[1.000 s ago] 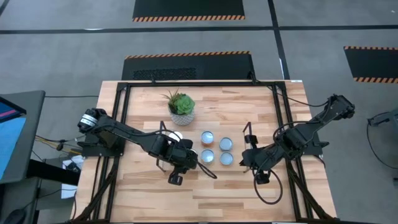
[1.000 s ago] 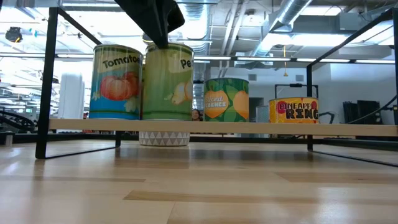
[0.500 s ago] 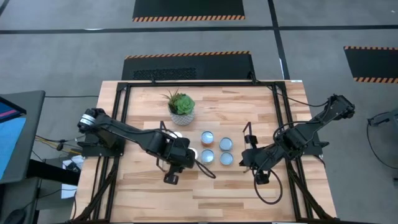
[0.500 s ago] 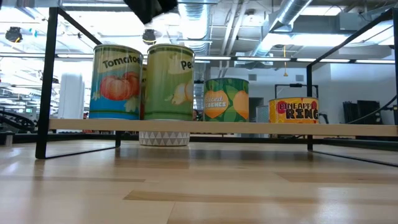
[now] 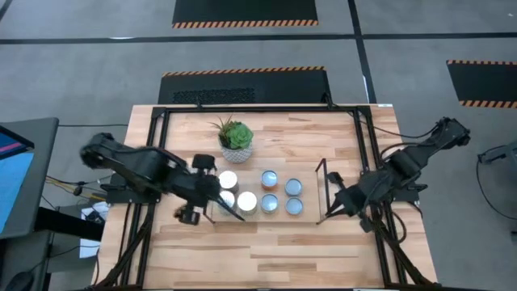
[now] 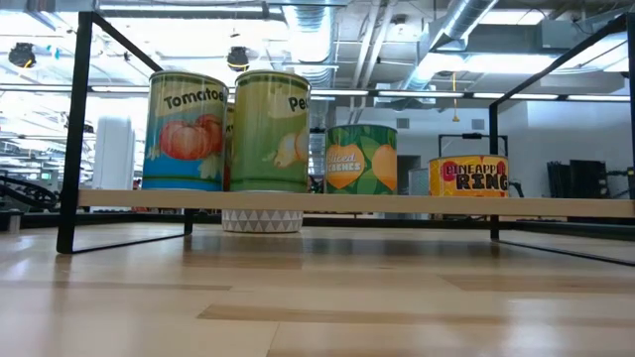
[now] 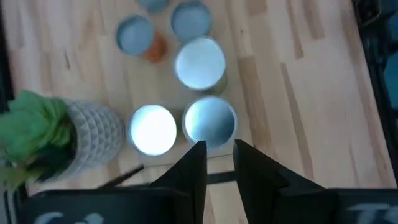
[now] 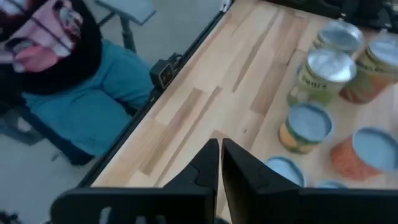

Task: Pick and place cans onto a shelf
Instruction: Return to Home Position

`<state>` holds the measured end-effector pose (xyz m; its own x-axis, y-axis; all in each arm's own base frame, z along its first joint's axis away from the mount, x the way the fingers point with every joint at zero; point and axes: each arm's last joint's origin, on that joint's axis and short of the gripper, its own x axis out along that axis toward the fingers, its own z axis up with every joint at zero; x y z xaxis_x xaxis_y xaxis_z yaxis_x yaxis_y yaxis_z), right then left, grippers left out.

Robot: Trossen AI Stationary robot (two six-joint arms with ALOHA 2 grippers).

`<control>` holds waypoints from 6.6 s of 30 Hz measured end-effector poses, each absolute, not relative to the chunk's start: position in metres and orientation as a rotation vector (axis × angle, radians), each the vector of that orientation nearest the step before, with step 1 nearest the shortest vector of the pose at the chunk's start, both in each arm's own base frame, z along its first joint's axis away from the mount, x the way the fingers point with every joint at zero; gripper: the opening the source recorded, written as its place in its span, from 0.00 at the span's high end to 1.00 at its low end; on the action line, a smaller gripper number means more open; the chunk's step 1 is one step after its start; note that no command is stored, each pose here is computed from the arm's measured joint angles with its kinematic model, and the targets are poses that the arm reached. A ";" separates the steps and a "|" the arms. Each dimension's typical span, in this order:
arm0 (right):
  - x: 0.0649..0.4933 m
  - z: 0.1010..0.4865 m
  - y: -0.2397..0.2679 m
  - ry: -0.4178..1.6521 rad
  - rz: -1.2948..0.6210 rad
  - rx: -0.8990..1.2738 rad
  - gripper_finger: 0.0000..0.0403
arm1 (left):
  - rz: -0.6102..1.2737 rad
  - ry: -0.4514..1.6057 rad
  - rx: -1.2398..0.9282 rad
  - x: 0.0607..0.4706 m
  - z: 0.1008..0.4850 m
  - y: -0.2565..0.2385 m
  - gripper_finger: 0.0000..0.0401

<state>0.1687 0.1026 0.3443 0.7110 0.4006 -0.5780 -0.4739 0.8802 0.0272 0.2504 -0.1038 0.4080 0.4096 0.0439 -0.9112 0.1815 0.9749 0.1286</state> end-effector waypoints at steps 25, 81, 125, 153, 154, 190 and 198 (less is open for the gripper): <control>0.069 0.214 0.044 -0.026 0.607 0.115 0.89 | -0.362 0.152 -0.317 0.124 0.236 -0.031 0.83; 0.094 0.170 0.024 -0.021 0.253 -0.008 0.89 | -0.075 -0.045 -0.153 0.103 0.172 -0.016 0.83; 0.096 0.168 0.014 -0.011 0.147 -0.080 0.89 | -0.055 0.061 -0.056 0.105 0.161 -0.003 0.83; 0.084 0.174 0.009 0.236 0.024 0.071 0.89 | -0.029 0.076 -0.116 0.105 0.160 -0.001 0.83; 0.084 0.175 0.009 0.230 0.025 0.070 0.89 | -0.029 0.077 -0.119 0.105 0.160 -0.001 0.83; 0.080 0.196 0.009 0.150 0.037 0.058 0.89 | -0.026 0.082 -0.171 0.105 0.159 -0.001 0.83; 0.088 0.194 0.010 -0.007 0.044 0.030 0.89 | -0.026 0.082 -0.193 0.105 0.159 -0.001 0.83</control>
<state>0.0881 0.0102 0.1936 0.9990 0.0442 0.0075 -0.0444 0.9986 0.0296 0.1048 -0.0006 0.1593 0.9963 -0.0336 -0.0790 0.0178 0.9811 -0.1928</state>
